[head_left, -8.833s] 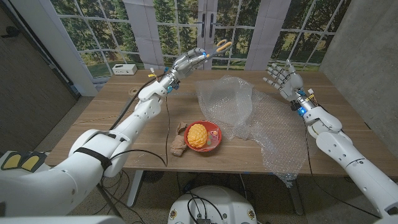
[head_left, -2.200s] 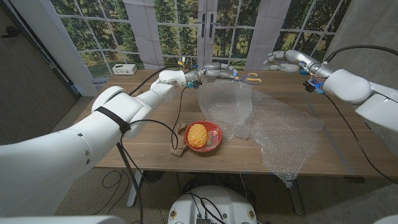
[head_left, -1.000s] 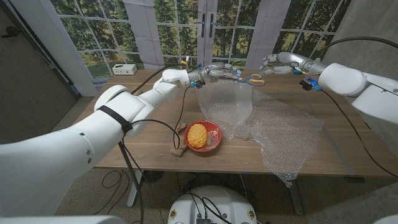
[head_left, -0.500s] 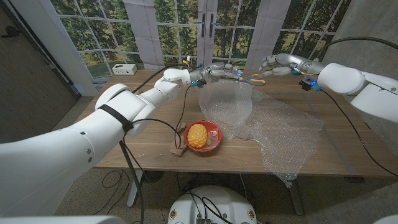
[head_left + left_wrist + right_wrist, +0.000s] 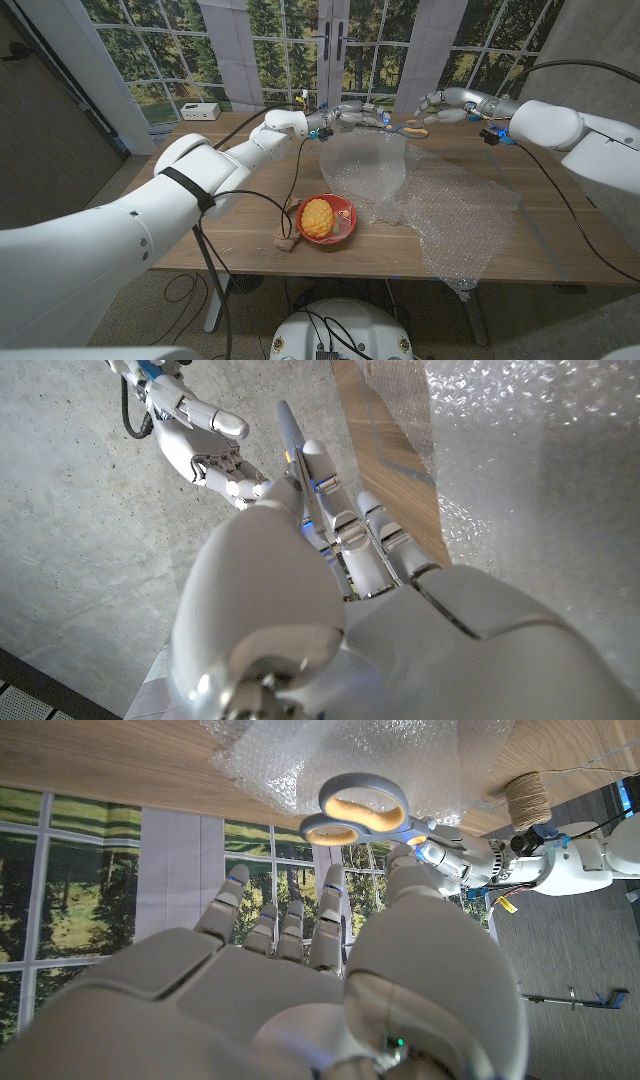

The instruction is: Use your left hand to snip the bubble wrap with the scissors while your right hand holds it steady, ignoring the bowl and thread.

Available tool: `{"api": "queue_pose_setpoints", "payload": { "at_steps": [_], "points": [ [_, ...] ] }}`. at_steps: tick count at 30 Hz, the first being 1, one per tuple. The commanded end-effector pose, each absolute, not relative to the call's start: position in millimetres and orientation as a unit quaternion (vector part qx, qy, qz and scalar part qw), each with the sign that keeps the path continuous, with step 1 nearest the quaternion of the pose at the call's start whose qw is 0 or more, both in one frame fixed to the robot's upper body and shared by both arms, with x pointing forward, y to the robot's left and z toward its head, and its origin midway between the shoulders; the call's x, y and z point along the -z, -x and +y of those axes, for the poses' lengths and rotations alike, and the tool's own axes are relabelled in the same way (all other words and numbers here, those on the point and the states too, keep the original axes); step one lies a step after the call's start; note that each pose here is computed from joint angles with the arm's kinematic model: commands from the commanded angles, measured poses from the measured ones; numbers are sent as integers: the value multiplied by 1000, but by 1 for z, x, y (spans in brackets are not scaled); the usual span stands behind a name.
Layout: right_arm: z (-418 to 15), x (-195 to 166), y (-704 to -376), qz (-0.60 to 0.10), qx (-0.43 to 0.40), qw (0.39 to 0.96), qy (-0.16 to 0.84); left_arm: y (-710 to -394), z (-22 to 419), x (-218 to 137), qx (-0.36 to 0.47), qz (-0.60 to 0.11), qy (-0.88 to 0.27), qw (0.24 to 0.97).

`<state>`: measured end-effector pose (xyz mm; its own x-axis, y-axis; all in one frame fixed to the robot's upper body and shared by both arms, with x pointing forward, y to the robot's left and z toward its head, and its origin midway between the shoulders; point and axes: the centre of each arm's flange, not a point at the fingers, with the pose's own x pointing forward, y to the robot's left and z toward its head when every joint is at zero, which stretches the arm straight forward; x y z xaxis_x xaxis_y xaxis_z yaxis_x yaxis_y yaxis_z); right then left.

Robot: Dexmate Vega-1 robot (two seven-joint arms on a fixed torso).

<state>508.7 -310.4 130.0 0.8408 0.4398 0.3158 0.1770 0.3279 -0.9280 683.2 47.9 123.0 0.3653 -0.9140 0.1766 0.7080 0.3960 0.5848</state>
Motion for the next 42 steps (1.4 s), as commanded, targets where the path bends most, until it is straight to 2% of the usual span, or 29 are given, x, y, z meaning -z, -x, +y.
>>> {"api": "queue_pose_setpoints", "payload": {
  "at_steps": [1, 42],
  "points": [
    [-315, -129, -511, -254, -89, 769, 579, -679, 43, -124, 517, -252, -217, 789],
    [-299, -137, -508, -223, -92, 738, 630, -680, 52, -119, 525, -247, -209, 787]
  ]
}}
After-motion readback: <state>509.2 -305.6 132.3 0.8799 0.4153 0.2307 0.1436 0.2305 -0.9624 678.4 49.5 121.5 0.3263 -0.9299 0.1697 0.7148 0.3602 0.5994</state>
